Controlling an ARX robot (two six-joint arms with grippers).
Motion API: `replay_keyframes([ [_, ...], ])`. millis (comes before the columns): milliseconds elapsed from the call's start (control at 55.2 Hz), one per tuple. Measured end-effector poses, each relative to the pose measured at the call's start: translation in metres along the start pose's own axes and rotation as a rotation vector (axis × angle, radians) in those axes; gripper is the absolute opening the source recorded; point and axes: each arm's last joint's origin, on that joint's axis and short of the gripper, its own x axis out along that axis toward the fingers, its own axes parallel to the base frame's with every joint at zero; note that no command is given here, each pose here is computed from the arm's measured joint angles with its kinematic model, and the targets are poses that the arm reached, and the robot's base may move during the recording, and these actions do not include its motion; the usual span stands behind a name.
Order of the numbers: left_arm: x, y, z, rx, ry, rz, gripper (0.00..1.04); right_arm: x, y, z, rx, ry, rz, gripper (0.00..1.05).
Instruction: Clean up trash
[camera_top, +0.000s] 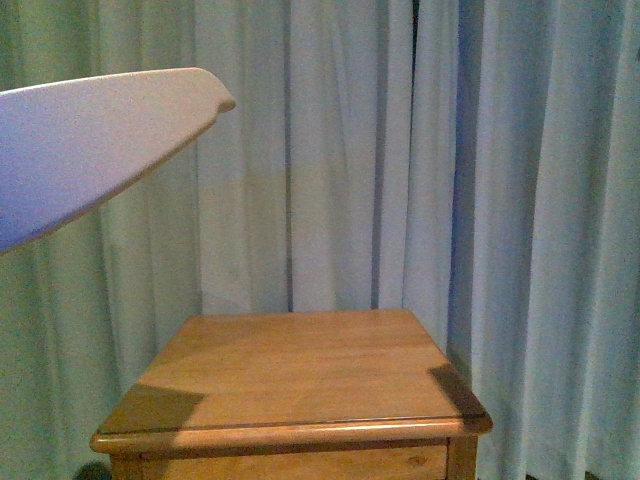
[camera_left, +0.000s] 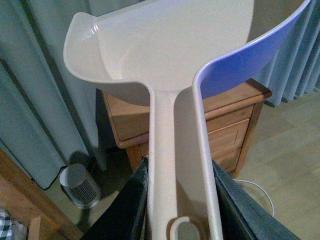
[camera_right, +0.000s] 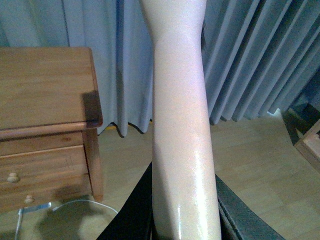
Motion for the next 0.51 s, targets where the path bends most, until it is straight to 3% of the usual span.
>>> replay_keyframes([
  [507,-0.0001,-0.0001,0.0,0.0,0.0,0.0,0.29,-0.0056,-0.0056,-0.002,0.02,-0.009,-0.041,0.2],
])
